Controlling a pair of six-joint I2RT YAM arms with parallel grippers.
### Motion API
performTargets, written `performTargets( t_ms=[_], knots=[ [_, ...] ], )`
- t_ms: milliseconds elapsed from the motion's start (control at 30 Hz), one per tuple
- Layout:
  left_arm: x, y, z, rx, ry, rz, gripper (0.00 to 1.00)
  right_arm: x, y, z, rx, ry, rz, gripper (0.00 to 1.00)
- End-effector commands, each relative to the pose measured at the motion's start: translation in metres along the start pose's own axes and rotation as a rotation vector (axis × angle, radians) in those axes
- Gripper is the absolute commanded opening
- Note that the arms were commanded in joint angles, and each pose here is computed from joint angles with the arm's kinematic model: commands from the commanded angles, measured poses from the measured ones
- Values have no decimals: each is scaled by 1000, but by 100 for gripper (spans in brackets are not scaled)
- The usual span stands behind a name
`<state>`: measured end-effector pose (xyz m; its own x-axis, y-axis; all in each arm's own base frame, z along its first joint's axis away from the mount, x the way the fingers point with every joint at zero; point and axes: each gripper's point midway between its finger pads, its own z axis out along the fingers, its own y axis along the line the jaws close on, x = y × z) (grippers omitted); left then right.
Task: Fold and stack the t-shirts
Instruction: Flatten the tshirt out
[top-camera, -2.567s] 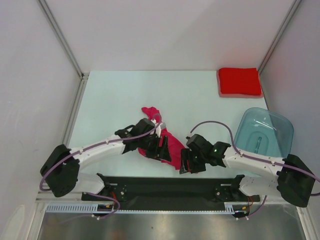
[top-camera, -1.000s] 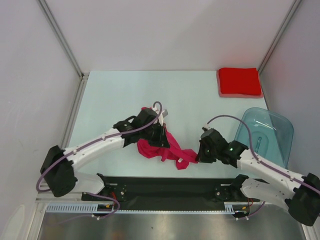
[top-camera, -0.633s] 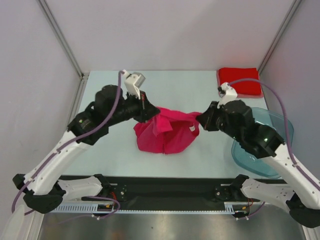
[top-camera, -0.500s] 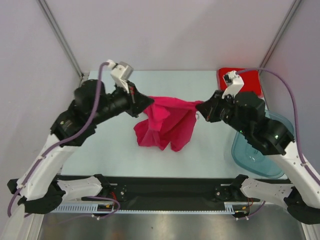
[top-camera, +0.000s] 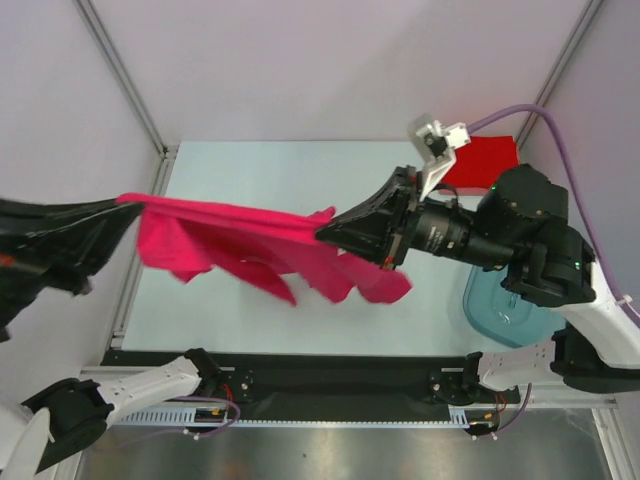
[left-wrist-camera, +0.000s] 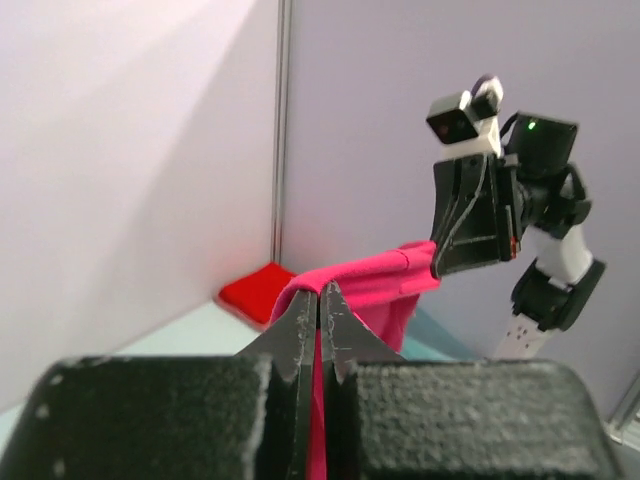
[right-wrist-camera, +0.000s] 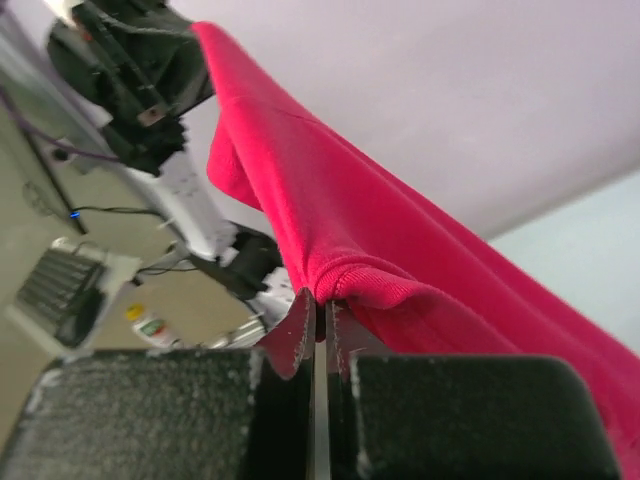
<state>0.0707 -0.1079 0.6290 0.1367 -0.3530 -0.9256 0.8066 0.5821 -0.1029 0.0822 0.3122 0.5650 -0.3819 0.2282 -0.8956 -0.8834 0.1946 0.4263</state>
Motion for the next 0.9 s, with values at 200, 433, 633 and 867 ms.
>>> performTargets(
  t_ms=[200,433,633,867],
  knots=[
    [-84,8,-30,-86,-283,112,0,-13,55,36,-122,-23,-31,0],
    [29,77,83,-293,7,253,0,-8,-80,13,283,-54,24,0],
    [186,190,172,-386,265,146,0,51,-238,-34,615,4,168,0],
    [343,318,252,-394,478,53,0,108,-395,-84,871,39,283,0]
  ],
)
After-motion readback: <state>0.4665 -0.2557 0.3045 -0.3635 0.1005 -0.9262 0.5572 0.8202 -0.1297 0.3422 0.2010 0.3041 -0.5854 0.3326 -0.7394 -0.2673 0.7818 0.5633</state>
